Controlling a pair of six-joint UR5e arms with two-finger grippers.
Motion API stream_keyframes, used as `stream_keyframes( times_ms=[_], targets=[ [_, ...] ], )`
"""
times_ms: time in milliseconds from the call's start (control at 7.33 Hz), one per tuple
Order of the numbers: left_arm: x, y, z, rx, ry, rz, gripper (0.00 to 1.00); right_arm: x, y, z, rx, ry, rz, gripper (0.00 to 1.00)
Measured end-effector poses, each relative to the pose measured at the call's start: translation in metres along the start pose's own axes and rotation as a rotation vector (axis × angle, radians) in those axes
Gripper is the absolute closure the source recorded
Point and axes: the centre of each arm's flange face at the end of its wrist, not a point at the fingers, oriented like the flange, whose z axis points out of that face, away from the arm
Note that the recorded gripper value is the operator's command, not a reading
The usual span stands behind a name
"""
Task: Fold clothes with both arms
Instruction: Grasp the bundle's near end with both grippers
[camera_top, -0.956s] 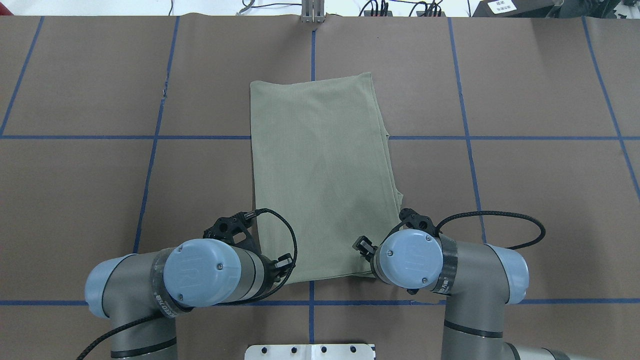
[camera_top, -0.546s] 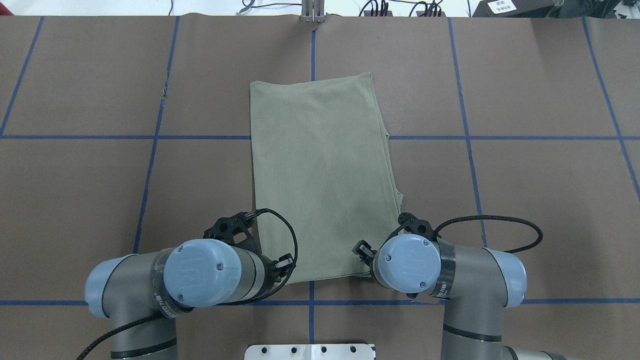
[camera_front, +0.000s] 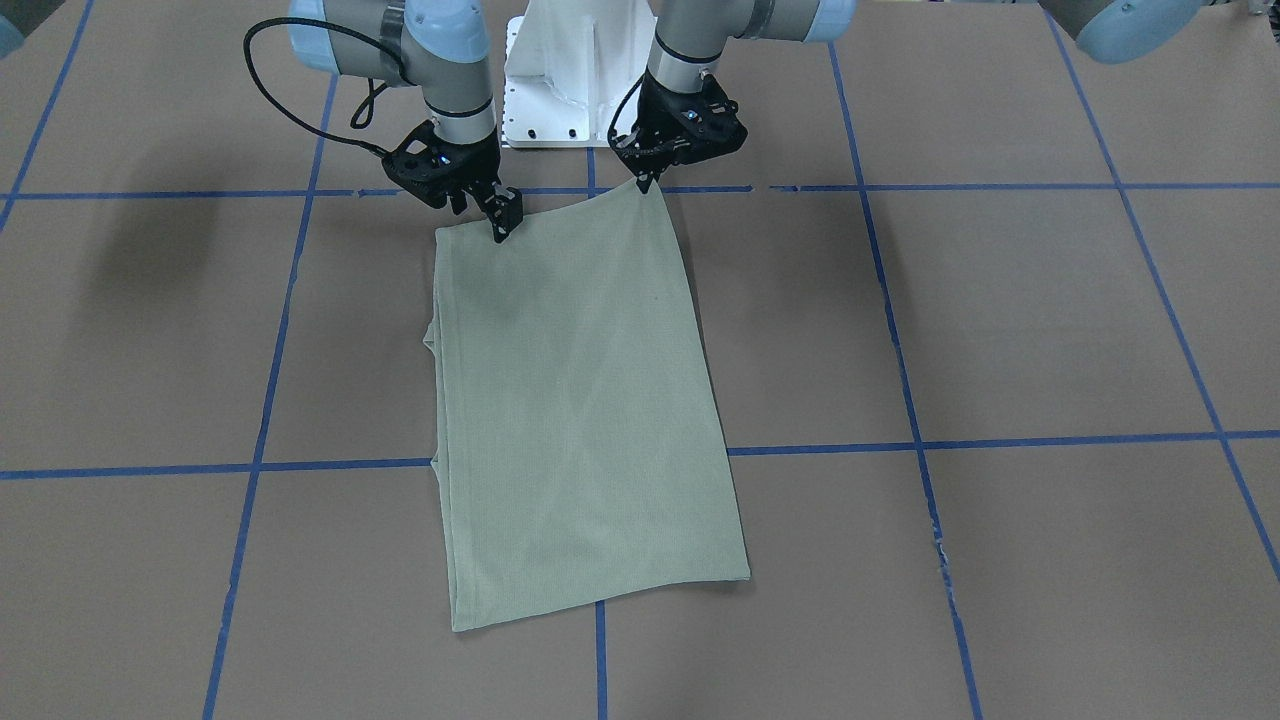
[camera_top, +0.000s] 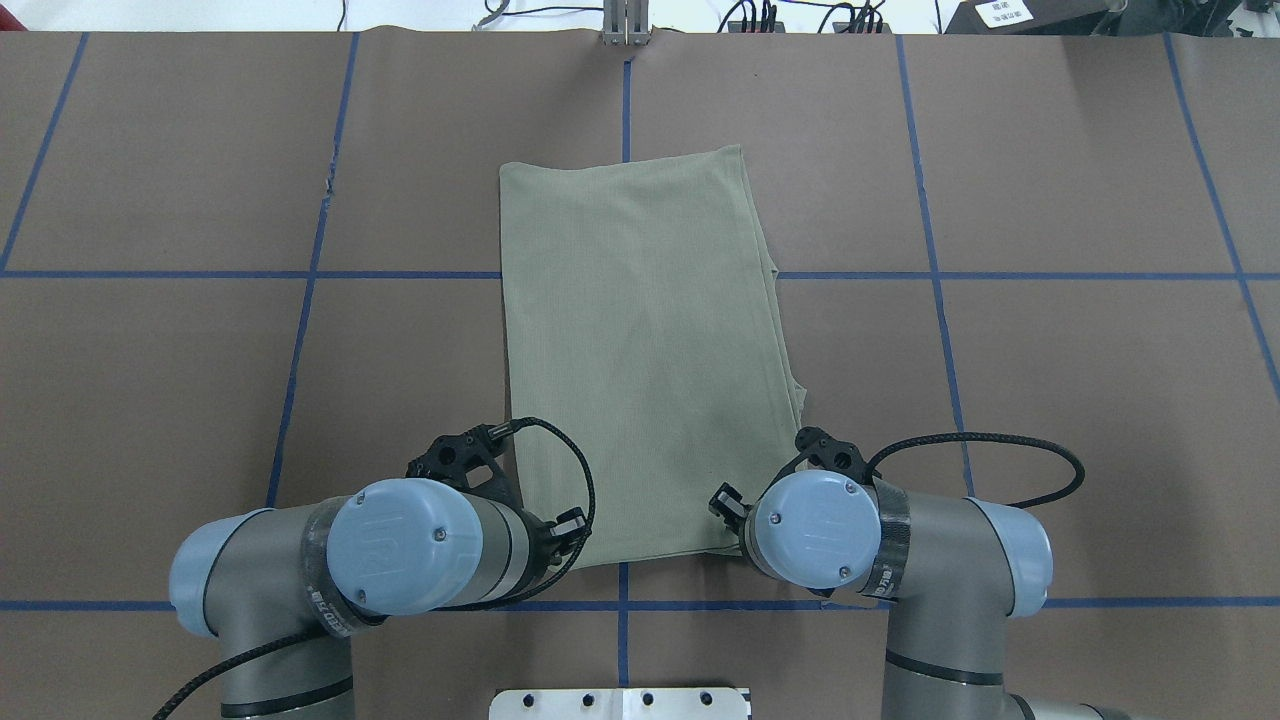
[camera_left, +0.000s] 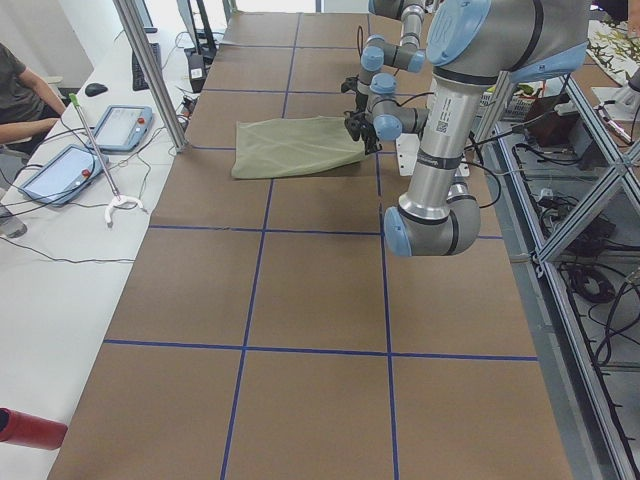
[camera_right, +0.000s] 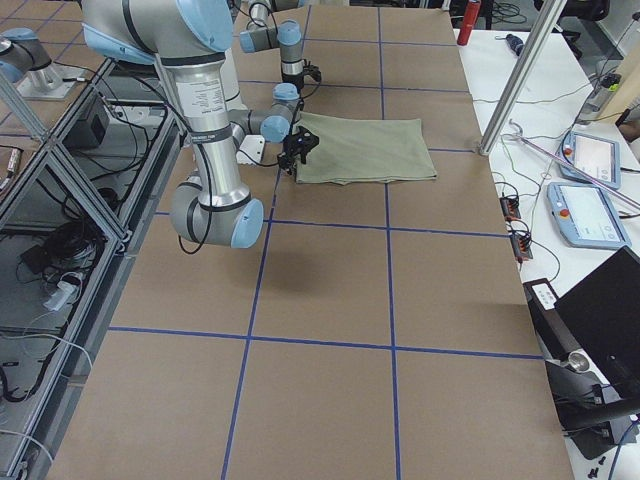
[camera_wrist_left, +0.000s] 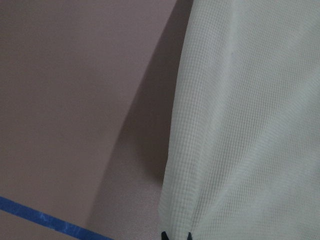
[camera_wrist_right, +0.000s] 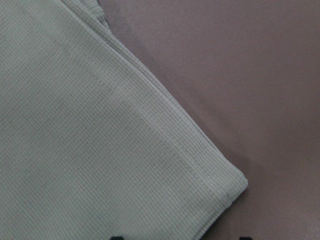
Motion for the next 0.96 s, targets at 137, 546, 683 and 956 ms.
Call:
stream_keyframes(
  times_ms=[137, 546, 683, 956],
  targets=[
    [-0.0001, 0.0004, 0.0001, 0.0, 0.0, 0.0, 1.0, 0.0004, 0.0001, 0.0003, 0.0, 0.001, 0.0, 0.4],
    [-0.0004, 0.0015, 0.0005, -0.002, -0.002, 0.001, 1.0, 0.0004, 0.0009, 0.0004, -0.001, 0.001, -0.001, 0.83],
    [-0.0007, 0.0016, 0.0008, -0.002, -0.002, 0.001, 1.0, 0.0002, 0.0014, 0.0, -0.002, 0.001, -0.001, 0.97],
    [-0.0015, 0.0012, 0.0018, -0.001, -0.005, 0.001, 1.0, -0.001, 0.0029, -0.0031, -0.007, -0.005, -0.002, 1.0]
  ],
)
